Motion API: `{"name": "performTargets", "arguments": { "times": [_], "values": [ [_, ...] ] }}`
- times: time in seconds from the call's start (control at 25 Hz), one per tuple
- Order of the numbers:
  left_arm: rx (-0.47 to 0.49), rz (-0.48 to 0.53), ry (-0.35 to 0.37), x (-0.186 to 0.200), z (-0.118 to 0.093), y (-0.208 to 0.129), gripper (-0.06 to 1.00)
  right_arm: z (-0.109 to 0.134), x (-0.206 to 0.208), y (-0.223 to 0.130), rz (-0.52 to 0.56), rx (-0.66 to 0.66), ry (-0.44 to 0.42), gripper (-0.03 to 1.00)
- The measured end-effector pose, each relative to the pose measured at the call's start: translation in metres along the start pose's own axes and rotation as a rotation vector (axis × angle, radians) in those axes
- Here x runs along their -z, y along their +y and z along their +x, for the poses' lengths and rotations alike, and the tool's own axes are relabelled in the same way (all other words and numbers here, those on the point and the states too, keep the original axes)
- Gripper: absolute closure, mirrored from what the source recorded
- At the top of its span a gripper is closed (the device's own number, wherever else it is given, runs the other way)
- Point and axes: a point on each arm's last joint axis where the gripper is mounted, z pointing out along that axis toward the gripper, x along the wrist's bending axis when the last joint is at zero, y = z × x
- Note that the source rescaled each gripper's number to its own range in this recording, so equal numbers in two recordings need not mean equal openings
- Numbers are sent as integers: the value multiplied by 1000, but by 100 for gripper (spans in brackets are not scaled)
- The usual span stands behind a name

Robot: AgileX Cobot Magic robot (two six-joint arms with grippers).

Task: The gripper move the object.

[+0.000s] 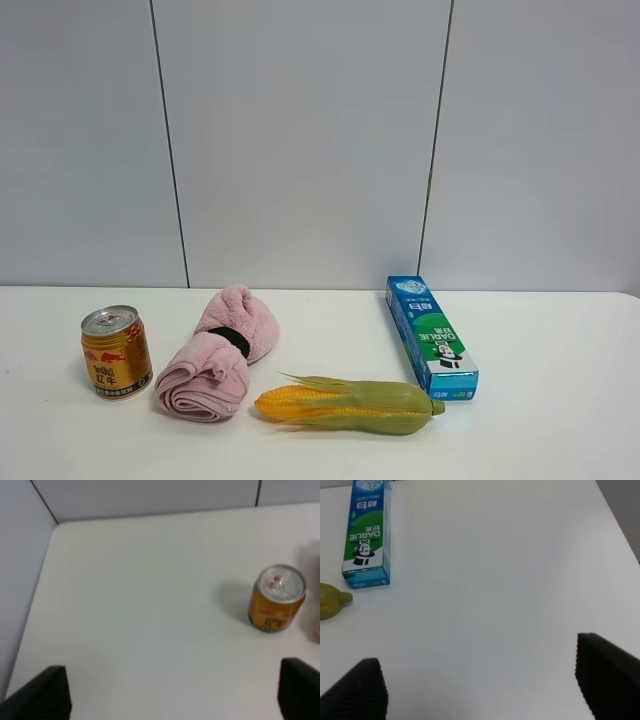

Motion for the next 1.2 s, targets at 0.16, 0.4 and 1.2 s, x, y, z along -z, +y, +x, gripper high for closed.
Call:
{"name": "performTargets", "arguments": {
  "times": [0.16,0.4,1.2],
  "values": [
    [28,17,-7,9,1,-27,43,0,0,0,0,0,0,-3],
    [107,-92,-37,41,6,-49,43,0,0,0,0,0,0,-3],
    [164,-104,-235,42,-11,-106,2,0,0,0,0,0,0,-3]
  ]
}}
